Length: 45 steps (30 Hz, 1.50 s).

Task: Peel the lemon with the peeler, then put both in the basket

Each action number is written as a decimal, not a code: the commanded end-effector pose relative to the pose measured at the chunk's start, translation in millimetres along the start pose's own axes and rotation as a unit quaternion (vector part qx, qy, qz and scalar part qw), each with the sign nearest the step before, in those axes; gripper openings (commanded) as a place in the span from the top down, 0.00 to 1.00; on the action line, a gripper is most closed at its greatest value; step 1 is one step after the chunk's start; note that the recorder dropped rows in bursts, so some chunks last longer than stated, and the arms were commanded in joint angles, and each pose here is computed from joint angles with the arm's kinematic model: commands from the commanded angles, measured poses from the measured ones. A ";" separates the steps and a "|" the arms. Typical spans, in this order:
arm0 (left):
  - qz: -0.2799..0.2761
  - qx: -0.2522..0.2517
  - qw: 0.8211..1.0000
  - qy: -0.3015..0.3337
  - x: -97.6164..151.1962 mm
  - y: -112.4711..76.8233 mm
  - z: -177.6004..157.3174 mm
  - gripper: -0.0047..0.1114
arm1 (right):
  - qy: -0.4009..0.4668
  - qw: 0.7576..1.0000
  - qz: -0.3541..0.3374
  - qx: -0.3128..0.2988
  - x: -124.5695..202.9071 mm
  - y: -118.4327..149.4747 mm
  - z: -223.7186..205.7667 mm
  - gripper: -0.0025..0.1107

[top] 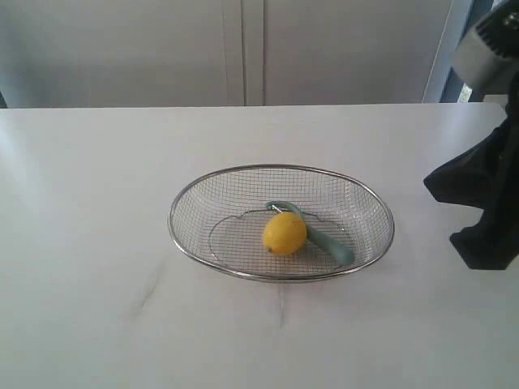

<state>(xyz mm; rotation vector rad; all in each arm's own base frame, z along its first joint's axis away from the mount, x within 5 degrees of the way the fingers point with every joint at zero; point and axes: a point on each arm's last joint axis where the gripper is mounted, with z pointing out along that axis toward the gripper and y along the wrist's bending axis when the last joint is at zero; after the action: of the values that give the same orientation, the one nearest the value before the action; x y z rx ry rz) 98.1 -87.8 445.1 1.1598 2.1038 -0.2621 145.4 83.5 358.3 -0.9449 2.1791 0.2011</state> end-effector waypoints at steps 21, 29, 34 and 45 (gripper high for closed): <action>-0.004 -0.030 0.998 0.048 52.1 -4.2 54.4 0.96 | -0.004 1.000 0.003 0.003 1.3 -0.4 0.1 0.98; -0.021 -0.038 0.998 0.036 56.6 -2.6 47.9 0.96 | -0.004 1.000 0.003 0.003 1.3 -0.4 0.1 0.98; -0.100 -0.066 0.992 -0.024 65.0 5.4 45.8 0.96 | -0.004 1.000 0.003 0.003 1.3 -0.4 0.1 0.98; -0.242 -0.211 0.933 -0.163 139.8 16.0 90.6 0.96 | -0.004 1.000 0.003 0.003 1.3 -0.4 0.1 0.98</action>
<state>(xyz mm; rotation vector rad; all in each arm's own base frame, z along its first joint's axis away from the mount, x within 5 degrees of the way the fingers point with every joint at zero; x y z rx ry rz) 109.1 -37.4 316.2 0.4016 2.0039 -0.2192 145.6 83.6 358.5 -0.9436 2.1768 0.2010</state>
